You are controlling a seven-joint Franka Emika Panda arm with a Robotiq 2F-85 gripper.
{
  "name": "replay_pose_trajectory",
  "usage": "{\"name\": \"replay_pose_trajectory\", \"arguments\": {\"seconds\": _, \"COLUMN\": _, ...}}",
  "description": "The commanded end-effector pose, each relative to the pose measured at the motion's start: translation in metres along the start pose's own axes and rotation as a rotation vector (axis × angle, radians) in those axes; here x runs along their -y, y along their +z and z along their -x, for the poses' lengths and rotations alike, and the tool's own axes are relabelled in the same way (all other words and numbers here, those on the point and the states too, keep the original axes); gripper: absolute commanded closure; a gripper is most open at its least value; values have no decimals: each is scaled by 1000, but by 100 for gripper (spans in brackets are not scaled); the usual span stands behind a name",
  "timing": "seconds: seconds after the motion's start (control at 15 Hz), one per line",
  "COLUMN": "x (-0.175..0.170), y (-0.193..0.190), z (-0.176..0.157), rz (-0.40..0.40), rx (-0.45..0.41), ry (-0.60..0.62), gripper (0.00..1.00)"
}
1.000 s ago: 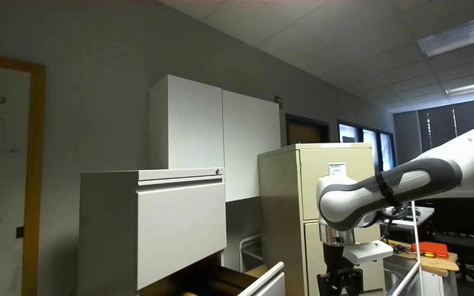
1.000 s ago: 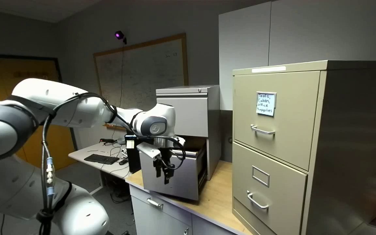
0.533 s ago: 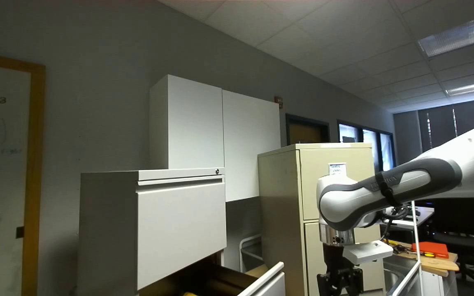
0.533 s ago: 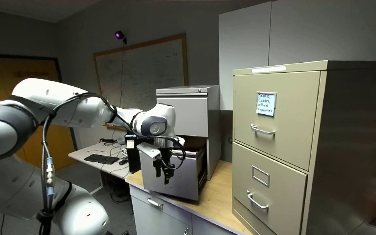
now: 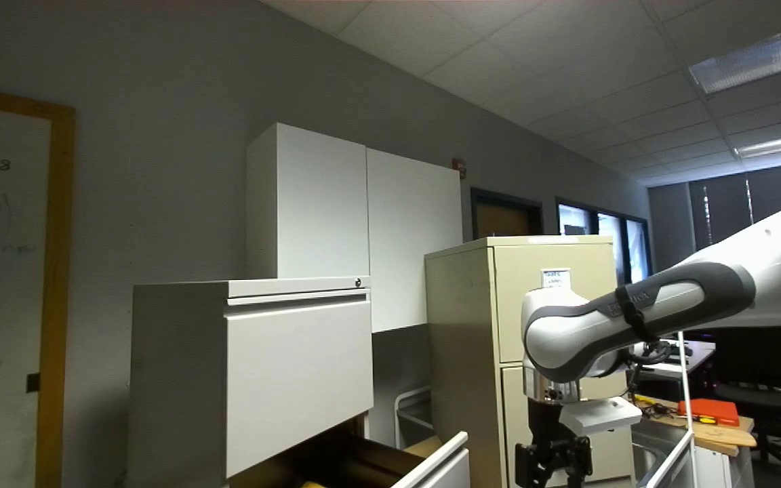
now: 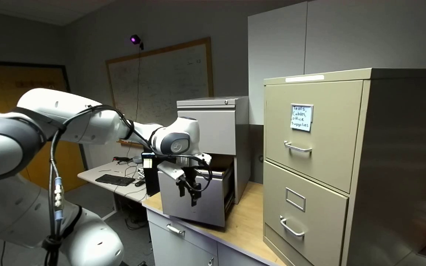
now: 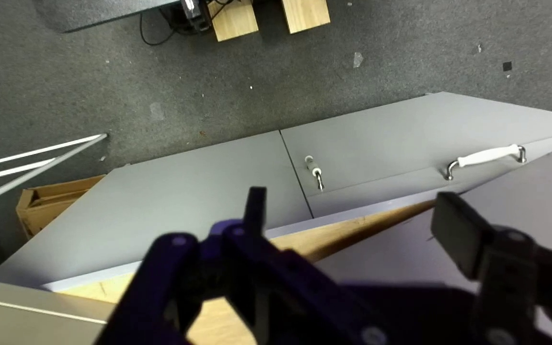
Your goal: Close the bottom drawer of the white file cabinet
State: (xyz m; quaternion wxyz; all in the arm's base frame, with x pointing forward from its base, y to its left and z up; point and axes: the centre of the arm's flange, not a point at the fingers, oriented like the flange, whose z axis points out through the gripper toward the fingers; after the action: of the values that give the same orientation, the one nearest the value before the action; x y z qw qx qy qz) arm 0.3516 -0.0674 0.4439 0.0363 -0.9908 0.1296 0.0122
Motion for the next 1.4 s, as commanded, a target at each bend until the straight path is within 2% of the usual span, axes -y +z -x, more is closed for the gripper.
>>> {"name": "replay_pose_trajectory", "arguments": {"seconds": 0.0, "x": -5, "y": 2, "z": -14, "rz": -37, "rx": -47, "ry": 2, "gripper": 41}}
{"name": "replay_pose_trajectory", "arguments": {"seconds": 0.27, "x": -6, "y": -1, "z": -28, "rz": -65, "rx": -128, "ry": 7, "gripper": 71}}
{"name": "replay_pose_trajectory", "arguments": {"seconds": 0.47, "x": -1, "y": -13, "z": -42, "rz": -128, "rx": -213, "ry": 13, "gripper": 95}}
{"name": "replay_pose_trajectory", "arguments": {"seconds": 0.67, "x": 7, "y": -26, "z": -54, "rz": -208, "rx": -305, "ry": 13, "gripper": 100}}
{"name": "replay_pose_trajectory", "arguments": {"seconds": 0.93, "x": 22, "y": -31, "z": -76, "rz": -315, "rx": -394, "ry": 13, "gripper": 97}}
{"name": "replay_pose_trajectory", "arguments": {"seconds": 1.07, "x": 31, "y": -21, "z": -86, "rz": -369, "rx": -400, "ry": 20, "gripper": 97}}
{"name": "replay_pose_trajectory", "arguments": {"seconds": 1.33, "x": 47, "y": 25, "z": -100, "rz": -462, "rx": -351, "ry": 48, "gripper": 97}}
